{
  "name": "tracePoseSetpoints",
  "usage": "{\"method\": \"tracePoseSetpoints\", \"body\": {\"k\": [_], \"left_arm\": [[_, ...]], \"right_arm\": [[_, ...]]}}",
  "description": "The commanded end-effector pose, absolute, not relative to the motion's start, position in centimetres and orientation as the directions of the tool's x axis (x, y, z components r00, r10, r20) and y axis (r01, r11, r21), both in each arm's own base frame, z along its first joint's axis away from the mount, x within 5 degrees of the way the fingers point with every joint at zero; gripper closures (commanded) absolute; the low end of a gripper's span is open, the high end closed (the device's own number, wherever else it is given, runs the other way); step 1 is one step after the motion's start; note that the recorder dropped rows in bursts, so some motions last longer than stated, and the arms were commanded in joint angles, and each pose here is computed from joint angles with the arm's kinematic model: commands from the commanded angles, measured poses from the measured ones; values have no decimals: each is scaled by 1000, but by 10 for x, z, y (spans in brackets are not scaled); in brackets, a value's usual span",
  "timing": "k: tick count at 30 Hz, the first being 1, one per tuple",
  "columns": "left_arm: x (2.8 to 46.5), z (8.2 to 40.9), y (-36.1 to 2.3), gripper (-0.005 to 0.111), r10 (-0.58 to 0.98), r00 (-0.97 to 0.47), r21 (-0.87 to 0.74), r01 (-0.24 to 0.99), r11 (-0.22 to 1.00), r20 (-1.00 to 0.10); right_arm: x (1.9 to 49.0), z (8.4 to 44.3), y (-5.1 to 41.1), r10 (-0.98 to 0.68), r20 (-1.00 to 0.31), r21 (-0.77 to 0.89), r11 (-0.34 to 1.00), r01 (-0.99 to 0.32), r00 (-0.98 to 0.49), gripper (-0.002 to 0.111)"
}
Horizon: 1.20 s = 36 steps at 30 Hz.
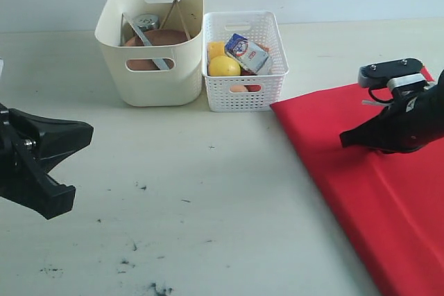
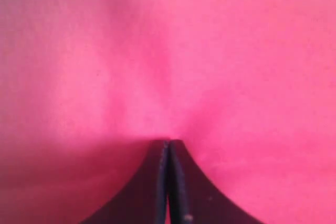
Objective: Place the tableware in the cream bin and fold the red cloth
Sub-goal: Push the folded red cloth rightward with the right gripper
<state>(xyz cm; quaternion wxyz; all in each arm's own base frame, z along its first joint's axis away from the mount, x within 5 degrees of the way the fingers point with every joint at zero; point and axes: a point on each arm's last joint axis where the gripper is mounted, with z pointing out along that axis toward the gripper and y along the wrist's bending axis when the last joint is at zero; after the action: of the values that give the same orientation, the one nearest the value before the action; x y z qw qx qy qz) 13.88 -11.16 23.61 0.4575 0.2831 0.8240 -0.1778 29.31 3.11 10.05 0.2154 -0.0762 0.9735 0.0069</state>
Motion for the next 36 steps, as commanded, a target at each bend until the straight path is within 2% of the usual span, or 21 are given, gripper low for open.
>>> {"method": "tracePoseSetpoints", "body": {"k": [1,8,15,18,22,30,36], "left_arm": [[139,237,-111,105,290,-415,-36,622,782,-862],[139,237,-111,105,290,-415,-36,622,782,-862],[139,237,-111,105,290,-417,-38,622,782,-861],[139,237,-111,105,285,-421,-44,619,784,-861],[139,237,-111,105,278,-426,-51,616,786,-861],[139,237,-111,105,277,-427,-52,615,787,-861],[139,237,-111,105,288,-419,-40,620,784,-861]], "right_arm": [[291,89,16,-128,-398,-31,991,-127,-908,108],[296,95,0,-48,-455,-21,999,-43,-889,108],[296,126,5,49,-532,38,999,34,-845,108],[295,132,24,-9,-552,36,999,-35,-834,108],[300,124,57,-186,-596,-25,977,-214,-781,108],[336,82,70,-219,-487,-19,970,-241,-845,108],[373,86,76,-260,-457,-29,960,-277,-851,108]]}}
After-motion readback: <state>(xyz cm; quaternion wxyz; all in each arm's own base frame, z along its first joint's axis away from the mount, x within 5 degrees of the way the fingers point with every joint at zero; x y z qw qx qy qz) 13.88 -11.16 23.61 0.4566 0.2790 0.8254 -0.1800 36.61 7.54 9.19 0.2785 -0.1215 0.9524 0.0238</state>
